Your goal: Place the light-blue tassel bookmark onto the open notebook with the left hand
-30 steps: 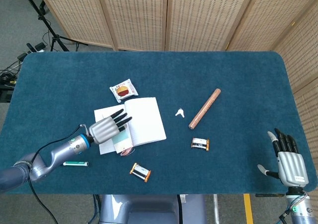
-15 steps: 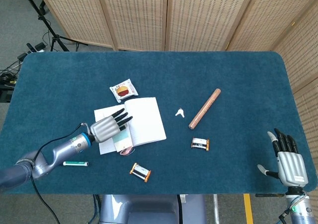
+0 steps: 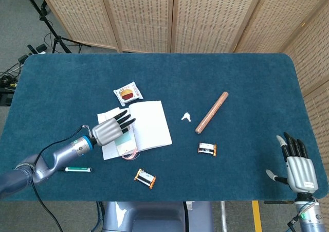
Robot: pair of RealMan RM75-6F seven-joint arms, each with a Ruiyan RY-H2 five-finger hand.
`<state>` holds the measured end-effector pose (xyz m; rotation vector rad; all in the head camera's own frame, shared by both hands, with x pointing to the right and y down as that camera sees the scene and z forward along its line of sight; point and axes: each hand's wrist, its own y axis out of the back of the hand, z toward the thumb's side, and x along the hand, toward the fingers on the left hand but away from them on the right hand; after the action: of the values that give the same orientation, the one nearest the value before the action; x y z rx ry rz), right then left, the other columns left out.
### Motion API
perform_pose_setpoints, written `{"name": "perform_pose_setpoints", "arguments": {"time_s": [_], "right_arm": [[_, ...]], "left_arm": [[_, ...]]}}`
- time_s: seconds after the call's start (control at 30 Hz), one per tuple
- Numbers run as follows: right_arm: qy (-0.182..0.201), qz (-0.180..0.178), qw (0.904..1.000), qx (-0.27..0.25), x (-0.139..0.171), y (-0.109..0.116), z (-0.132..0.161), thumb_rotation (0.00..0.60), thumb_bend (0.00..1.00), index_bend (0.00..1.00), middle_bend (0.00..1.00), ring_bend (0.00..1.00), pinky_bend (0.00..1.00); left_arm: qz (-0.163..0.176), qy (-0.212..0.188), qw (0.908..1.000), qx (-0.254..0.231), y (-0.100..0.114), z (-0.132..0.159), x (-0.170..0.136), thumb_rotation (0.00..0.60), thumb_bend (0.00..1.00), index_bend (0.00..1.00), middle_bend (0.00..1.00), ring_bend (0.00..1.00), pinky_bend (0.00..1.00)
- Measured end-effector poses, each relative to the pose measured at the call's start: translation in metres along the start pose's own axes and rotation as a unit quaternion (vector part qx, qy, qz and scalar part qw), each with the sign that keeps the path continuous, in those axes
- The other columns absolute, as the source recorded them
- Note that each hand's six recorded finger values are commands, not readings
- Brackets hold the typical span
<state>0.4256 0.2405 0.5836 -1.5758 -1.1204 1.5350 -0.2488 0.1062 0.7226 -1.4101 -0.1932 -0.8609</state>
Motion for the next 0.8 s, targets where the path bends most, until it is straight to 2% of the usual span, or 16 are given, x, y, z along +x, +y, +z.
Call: {"name": "perform_pose_setpoints", "arguments": {"time_s": [0.57, 0.8], "right_arm": [[0.002, -0.006, 1.0000, -0.002, 0.0003, 0.0011, 0.0000, 0.600, 0.16, 0.00, 0.00, 0.00, 0.00], [0.003, -0.008, 1.0000, -0.002, 0.0013, 0.0021, 0.0006, 0.600, 0.16, 0.00, 0.00, 0.00, 0.00]], "left_arm": [[0.002, 0.007, 0.9999, -0.007, -0.0009, -0.0017, -0.0007, 0.600, 0.28, 0.27, 0.00, 0.00, 0.00], [0.010, 0.013, 0.9998, -0.005, 0.0022, -0.0028, 0.0027, 0.600, 0.27, 0.25, 0.00, 0.00, 0.00]]}}
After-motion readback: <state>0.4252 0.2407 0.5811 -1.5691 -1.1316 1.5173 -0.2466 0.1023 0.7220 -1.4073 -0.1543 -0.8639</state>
